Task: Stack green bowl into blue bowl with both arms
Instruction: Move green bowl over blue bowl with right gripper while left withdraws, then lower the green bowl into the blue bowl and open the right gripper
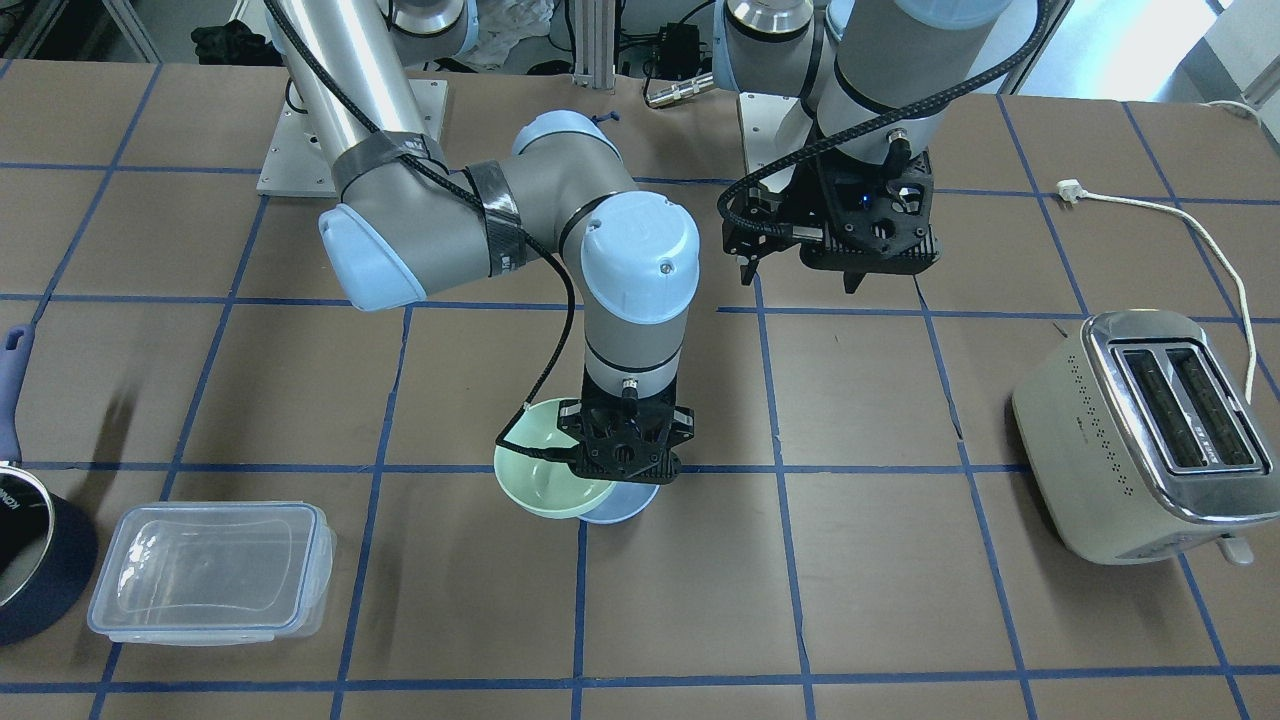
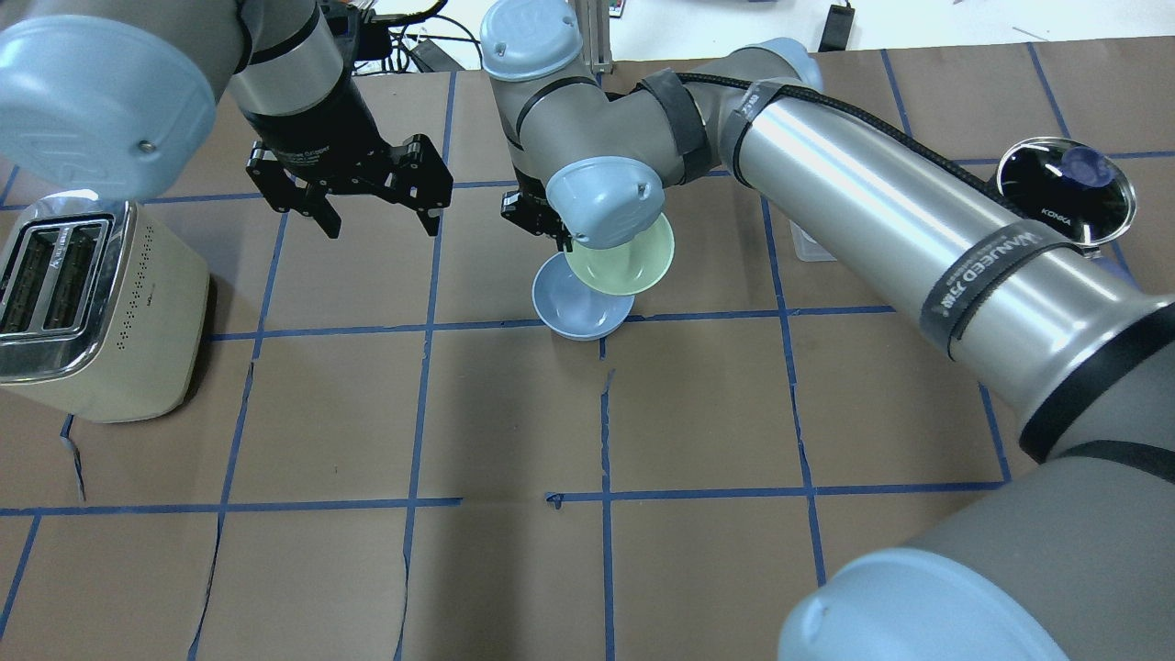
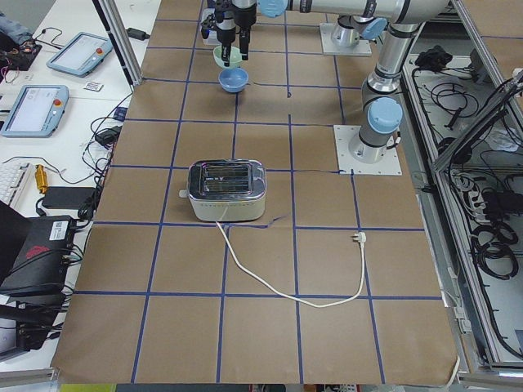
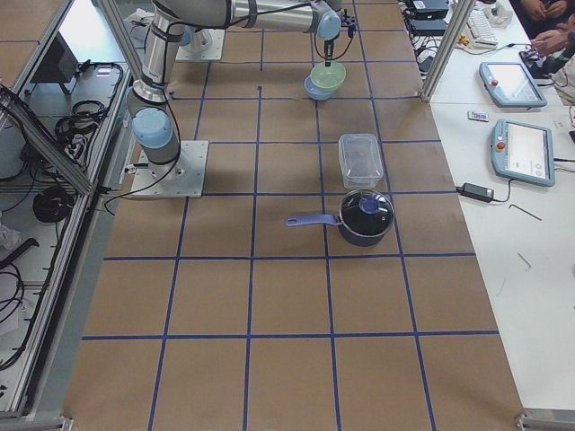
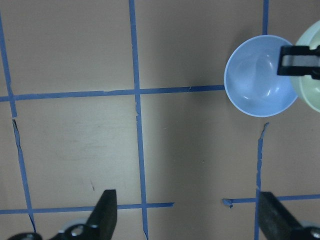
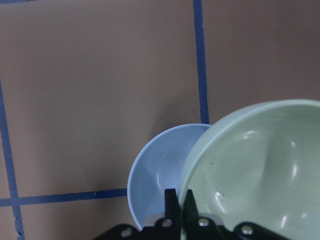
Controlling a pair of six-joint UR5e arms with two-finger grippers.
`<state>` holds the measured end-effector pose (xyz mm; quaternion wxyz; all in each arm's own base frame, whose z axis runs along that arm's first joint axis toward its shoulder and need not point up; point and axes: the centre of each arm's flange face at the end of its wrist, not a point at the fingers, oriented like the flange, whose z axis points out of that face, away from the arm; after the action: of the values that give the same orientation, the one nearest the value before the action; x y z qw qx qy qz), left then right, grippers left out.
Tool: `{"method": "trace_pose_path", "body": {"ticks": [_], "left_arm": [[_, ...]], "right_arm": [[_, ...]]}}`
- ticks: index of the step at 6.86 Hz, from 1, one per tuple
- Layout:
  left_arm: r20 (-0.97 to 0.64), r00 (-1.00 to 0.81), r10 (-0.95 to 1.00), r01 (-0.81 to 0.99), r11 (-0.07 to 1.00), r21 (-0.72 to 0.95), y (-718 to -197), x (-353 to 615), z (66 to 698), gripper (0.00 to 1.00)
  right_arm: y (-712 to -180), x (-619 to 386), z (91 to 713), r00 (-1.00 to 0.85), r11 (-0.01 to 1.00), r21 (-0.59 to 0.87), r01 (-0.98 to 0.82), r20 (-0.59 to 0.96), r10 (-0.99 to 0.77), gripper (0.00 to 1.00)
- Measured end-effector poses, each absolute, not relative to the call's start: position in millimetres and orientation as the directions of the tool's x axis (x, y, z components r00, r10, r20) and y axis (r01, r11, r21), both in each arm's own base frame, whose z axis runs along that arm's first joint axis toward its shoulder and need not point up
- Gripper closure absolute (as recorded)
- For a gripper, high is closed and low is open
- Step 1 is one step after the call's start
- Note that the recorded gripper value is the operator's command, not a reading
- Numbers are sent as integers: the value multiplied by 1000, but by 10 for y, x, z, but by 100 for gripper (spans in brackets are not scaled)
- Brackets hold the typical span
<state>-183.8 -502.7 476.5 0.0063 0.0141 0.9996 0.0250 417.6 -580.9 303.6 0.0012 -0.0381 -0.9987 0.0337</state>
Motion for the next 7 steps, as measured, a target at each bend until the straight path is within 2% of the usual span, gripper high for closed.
{"method": "trace_pose_path", "body": {"ticks": [1,2,3,4,7], "left_arm": [[-13,-999,29,28,998,50,-5028,-1829,4767,0],[-15,-999,29,28,998,51,-5023,-1821,4767,0],[-19,-999,30,29,998,51,-5019,-1811,4769,0],[-25,-999,29,28,998,49,-5023,-1794,4772,0],[-31,-999,-25,-27,999,37,-5061,-1697,4796,0]], "right_arm": [[-5806,4230,2991,-997,995,-61,81,-3,81,99],[-5797,4267,2940,-996,995,-54,85,-2,85,23],[-5793,4291,2890,-996,995,-48,85,0,85,8],[-5795,4301,2866,-996,995,-46,85,0,85,0],[-5828,4275,2887,-996,995,-54,85,-1,85,0]]}}
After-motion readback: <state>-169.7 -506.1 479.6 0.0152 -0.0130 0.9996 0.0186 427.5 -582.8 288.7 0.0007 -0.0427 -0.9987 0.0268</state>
